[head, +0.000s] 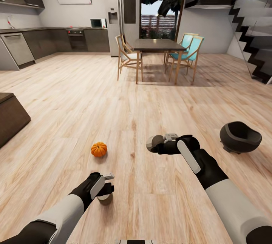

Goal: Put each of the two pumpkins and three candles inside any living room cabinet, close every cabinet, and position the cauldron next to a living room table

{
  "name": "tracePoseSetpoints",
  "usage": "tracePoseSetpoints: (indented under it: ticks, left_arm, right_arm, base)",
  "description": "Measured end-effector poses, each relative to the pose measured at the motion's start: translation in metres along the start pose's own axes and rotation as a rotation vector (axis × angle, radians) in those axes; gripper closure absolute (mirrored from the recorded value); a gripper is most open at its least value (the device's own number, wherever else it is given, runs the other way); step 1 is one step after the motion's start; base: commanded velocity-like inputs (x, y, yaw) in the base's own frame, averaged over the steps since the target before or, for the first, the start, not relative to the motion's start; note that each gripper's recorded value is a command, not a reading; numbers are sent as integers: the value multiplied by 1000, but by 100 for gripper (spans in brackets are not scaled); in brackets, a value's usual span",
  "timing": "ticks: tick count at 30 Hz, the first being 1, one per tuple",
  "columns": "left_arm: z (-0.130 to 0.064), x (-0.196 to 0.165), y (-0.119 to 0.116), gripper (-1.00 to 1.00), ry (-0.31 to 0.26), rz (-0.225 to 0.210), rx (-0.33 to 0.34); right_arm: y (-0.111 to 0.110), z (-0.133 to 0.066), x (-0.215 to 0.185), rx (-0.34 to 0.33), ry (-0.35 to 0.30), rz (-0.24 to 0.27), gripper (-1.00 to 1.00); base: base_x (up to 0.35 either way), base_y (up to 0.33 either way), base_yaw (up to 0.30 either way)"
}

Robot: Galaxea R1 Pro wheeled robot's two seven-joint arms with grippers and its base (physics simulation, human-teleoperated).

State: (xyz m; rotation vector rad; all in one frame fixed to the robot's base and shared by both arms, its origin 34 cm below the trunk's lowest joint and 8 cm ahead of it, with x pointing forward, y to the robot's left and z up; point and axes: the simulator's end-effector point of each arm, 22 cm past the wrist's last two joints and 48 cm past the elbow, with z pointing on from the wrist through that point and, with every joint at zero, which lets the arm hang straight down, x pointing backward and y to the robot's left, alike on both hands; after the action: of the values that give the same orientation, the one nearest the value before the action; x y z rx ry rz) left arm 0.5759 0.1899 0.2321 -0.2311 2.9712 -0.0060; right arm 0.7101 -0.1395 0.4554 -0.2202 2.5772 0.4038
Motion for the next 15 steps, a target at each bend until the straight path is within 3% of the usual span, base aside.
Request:
tracePoseSetpoints:
  ticks: [15]
  left_arm:
    - [28,22,3,-100,60,0,-9]
  right_arm:
    - [-9,31,24,-5,58,20,100]
  base:
    - [0,0,0]
